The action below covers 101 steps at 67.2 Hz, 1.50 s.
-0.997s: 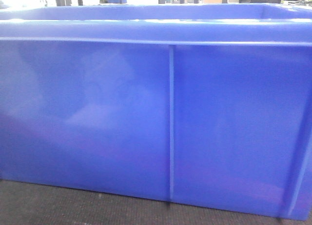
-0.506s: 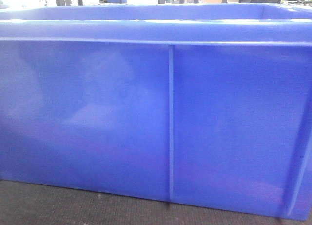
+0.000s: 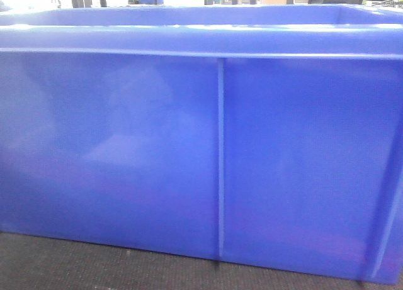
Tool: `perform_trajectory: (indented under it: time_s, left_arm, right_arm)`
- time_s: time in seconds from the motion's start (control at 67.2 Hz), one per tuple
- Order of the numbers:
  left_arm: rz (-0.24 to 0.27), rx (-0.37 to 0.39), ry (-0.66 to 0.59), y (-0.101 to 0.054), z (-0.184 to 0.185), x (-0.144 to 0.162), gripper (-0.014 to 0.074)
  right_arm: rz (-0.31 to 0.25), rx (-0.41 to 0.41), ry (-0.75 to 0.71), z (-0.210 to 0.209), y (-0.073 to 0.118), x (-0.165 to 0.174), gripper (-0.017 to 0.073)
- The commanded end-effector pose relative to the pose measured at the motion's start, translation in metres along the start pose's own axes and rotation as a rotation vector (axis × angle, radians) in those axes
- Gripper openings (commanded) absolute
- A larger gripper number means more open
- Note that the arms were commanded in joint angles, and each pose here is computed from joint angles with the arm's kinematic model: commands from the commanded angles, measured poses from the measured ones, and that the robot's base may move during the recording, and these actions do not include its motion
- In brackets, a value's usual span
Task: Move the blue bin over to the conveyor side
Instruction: 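Open both grippers and lift them off the blue bin's rims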
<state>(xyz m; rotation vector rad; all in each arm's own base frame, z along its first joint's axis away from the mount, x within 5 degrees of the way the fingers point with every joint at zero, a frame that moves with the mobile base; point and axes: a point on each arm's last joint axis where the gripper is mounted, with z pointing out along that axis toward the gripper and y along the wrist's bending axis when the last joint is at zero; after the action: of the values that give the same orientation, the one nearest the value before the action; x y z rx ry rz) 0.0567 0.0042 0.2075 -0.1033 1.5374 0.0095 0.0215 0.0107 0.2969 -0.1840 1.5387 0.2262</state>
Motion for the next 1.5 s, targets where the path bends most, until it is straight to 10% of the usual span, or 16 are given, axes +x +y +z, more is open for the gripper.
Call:
perform_trajectory:
  time_s: [0.0, 0.506, 0.669, 1.131, 1.488]
  left_arm:
    - [-0.002, -0.003, -0.016, 0.0, 0.0, -0.002, 0.0004]
    - [-0.002, -0.003, -0.018, 0.0, 0.0, -0.002, 0.0004]
    - [-0.002, -0.003, -0.018, 0.0, 0.0, -0.002, 0.0004]
    - [-0.002, -0.003, -0.018, 0.0, 0.0, -0.002, 0.0004]
    - [-0.002, -0.003, -0.018, 0.0, 0.0, -0.002, 0.0004]
  right_arm:
    - [-0.017, 0.005, -0.03, -0.001, 0.0, -0.003, -0.0069]
    - [-0.019, 0.007, -0.036, -0.001, -0.001, -0.003, -0.0069]
    - [-0.108, 0.058, -0.033, 0.009, -0.006, 0.015, -0.0069]
    - [0.018, 0.181, -0.082, 0.029, -0.017, 0.083, -0.0069]
    - [-0.037, 0.177, -0.025, 0.03, -0.017, 0.088, -0.0069]
